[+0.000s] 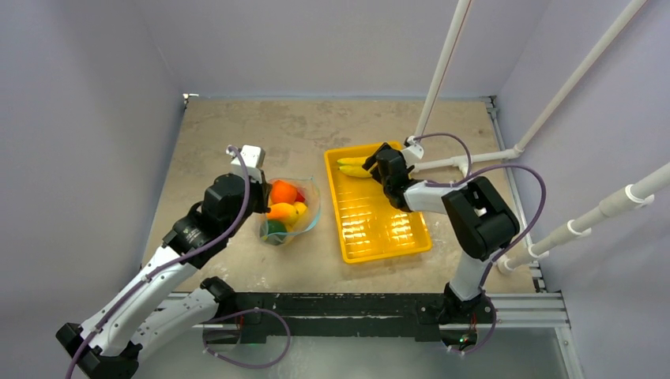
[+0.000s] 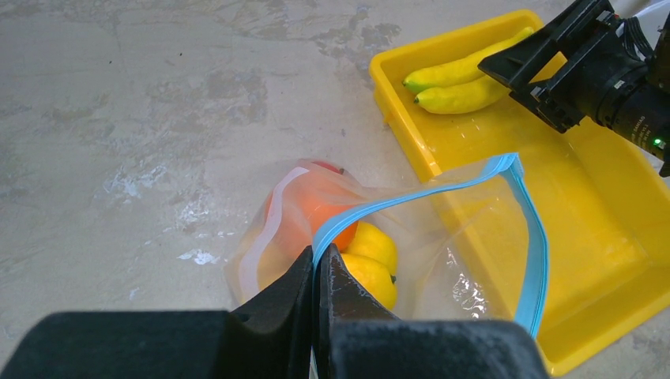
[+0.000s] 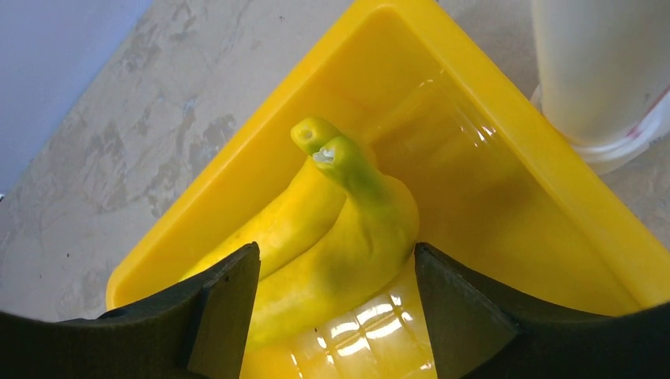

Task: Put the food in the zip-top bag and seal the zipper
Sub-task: Pick up the fake fruit from the bin.

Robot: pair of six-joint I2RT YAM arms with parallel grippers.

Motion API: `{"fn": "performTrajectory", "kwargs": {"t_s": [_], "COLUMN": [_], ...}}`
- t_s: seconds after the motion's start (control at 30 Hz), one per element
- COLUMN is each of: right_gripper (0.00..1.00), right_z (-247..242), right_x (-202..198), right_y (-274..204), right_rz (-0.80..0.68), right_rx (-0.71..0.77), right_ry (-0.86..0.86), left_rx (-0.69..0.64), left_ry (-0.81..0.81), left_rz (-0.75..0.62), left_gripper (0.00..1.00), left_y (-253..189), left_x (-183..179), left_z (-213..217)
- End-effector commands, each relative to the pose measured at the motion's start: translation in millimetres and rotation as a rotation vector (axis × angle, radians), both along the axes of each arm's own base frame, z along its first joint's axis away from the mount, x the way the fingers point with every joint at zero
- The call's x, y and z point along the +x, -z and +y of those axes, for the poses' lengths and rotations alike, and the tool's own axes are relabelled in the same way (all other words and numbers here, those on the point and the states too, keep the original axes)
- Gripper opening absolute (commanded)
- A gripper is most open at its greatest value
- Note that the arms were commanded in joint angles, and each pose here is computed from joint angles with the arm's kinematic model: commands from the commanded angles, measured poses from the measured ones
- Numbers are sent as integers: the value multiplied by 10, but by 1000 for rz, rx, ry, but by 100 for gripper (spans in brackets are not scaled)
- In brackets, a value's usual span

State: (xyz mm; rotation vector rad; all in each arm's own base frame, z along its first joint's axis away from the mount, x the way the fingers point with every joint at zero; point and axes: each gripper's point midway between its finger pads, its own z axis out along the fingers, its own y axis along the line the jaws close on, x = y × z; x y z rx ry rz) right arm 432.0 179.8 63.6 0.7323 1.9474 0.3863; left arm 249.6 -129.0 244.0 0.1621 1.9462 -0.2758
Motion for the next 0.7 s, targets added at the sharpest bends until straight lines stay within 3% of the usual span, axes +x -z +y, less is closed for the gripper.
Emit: {"fn": "performTrajectory", "kwargs": {"t_s": [0.0,0.47,0.53,0.67], "right_gripper": [73,53,45,14], "right_z": [14,40,36,35], "right_x": [270,257,252,250], "right_y": [-198,88,103,99], "right_rz": [-84,-45,-45,-51], "right_rx": [54,62,63,56], "right_ry": [43,36,35,26], "left_rx": [-30,-22,-20,-19], "left_ry": [0,-1,-3,-4], "left_rz": [-58,-47,-46,-45], "left_gripper": [0,0,0,0], "left_y": [-193,-155,-152,-151], "left_x": [70,86,87,90], "left_z": [-29,-36,-33,-32]}}
